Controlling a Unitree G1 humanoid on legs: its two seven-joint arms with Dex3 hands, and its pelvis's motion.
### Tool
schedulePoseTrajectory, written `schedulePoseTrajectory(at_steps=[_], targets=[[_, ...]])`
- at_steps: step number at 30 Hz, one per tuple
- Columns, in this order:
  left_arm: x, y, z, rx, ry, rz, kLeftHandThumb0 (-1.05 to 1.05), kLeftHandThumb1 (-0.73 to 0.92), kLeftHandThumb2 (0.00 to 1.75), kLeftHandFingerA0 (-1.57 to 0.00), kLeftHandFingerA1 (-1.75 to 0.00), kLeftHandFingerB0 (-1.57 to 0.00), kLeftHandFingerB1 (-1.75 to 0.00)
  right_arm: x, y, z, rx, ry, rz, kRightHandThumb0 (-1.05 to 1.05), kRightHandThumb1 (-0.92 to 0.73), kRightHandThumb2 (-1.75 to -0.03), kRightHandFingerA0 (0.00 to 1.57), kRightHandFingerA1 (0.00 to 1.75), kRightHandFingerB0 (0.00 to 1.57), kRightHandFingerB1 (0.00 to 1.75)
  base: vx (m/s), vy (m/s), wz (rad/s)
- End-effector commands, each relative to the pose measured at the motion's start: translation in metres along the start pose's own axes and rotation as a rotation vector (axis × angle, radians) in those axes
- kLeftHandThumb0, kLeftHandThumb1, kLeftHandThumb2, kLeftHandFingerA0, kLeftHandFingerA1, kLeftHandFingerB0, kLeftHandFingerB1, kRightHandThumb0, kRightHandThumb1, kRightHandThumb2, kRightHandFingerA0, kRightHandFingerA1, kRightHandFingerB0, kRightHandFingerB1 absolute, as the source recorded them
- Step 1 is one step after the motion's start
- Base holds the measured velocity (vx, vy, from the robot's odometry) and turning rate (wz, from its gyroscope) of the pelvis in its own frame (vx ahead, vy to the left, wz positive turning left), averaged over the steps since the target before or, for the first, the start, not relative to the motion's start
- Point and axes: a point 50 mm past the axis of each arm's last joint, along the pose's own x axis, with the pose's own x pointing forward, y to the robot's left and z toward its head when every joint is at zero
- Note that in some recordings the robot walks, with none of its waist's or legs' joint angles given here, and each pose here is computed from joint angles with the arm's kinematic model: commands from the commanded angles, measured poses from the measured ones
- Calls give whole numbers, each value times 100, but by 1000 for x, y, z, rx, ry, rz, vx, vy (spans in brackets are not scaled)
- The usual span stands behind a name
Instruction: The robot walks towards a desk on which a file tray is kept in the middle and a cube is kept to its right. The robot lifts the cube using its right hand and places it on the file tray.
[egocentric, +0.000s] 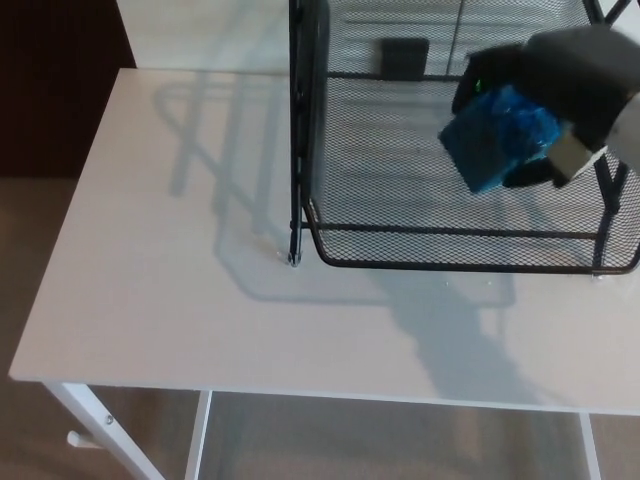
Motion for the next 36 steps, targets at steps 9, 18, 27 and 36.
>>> schedulePoseTrajectory(at_steps=[9,18,27,36], targets=[[-3,10,1,3,-16,33,-89,86,67,-40,-77,-26,-62,1,14,14,-113,-18,204,-87,-43,-73,0,8,10,3,0,0,0],[-4,11,-1,26,-19,32,-87,87,72,-40,-75,-25,-61,-13,-22,28,-158,-89,64,-88,-54,-93,0,19,0,0,0,0,0],[-6,13,-4,28,-18,26,-88,87,66,-43,-76,-27,-61,-53,-73,25,-139,-122,-32,-94,-56,-90,0,15,0,0,0,0,0],[-5,9,-7,22,-9,31,-86,86,70,-46,-78,-31,-64,-155,-135,-37,23,51,-299,-86,-49,-77,0,14,2,0,0,0,0]])
